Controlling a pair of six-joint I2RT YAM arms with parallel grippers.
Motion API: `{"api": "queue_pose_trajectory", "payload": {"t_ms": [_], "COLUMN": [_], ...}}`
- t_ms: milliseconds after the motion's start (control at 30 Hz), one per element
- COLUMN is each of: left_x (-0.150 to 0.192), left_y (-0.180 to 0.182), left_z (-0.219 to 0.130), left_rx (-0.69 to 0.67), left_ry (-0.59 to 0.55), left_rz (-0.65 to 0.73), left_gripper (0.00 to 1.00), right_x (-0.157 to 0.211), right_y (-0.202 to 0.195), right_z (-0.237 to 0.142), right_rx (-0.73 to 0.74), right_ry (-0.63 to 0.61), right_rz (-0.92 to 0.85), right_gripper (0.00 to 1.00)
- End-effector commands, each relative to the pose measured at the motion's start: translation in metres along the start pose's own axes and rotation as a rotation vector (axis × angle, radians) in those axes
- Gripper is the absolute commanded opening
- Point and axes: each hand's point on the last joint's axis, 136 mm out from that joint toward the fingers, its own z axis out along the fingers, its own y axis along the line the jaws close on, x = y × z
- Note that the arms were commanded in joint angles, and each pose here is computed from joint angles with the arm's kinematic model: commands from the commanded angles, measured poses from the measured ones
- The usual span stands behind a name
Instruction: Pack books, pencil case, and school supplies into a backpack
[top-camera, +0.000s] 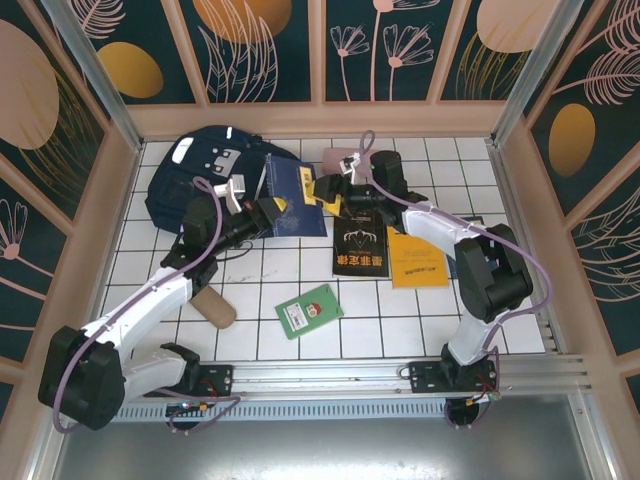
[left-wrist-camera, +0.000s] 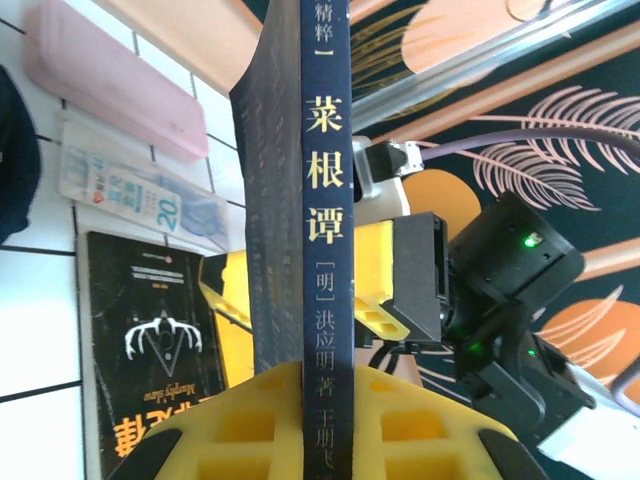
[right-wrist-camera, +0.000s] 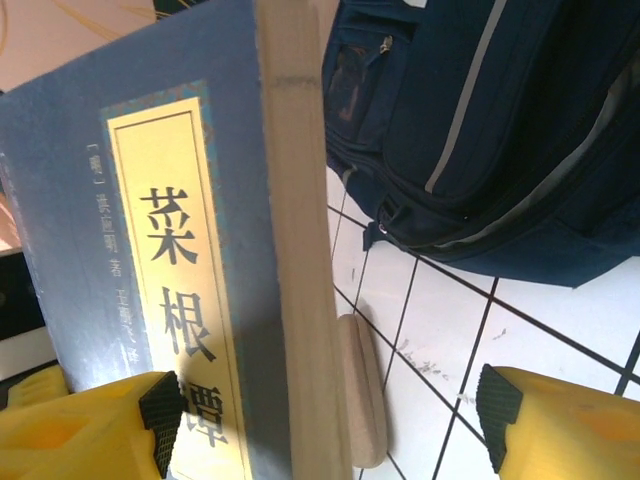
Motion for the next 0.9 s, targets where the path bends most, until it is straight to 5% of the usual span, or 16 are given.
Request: {"api": "queue_pose_trajectory", "payload": {"t_ms": [0,200,433,533,667,867], "left_x": [-0.013,-0.014,-0.018,-0.019,-0.019,-0.019], "left_y": [-0.052,-0.049,-0.032,-0.029,-0.025,-0.018], "left_z": [-0.002,0.007,0.016,0.018,0.022,0.031], "left_rx": [0.174,0.188,0.134,0.131,0.124,0.108], "left_ry": [-0.014,-0.003,0.010,0.024,0.043,0.077], "left_rz": [0.095,0.084,0.094,0.096,0.100,0.106], "left_gripper": [0.00,0.00,0.00,0.00,0.00,0.00], "right_x": [0.002,0.007,-0.001,-0.005,-0.006,-0.009], "right_y": [0.034,0.060,0.058,0.053,0.055,0.058], "right_z": [-0.012,-0.021,-0.036,-0.046,-0.052,-0.054], "right_rx": [-0.149,-0.276,-0.249,-0.229,-0.225,-0.211], "right_ry": [0.009,0.047,0.021,0.001,-0.008,-0.014], "right_rz": [-0.028,-0.056,-0.062,-0.060,-0.067,-0.086], "right_gripper": [0.83,0.81,0.48,0.42,0.02,0.00]}}
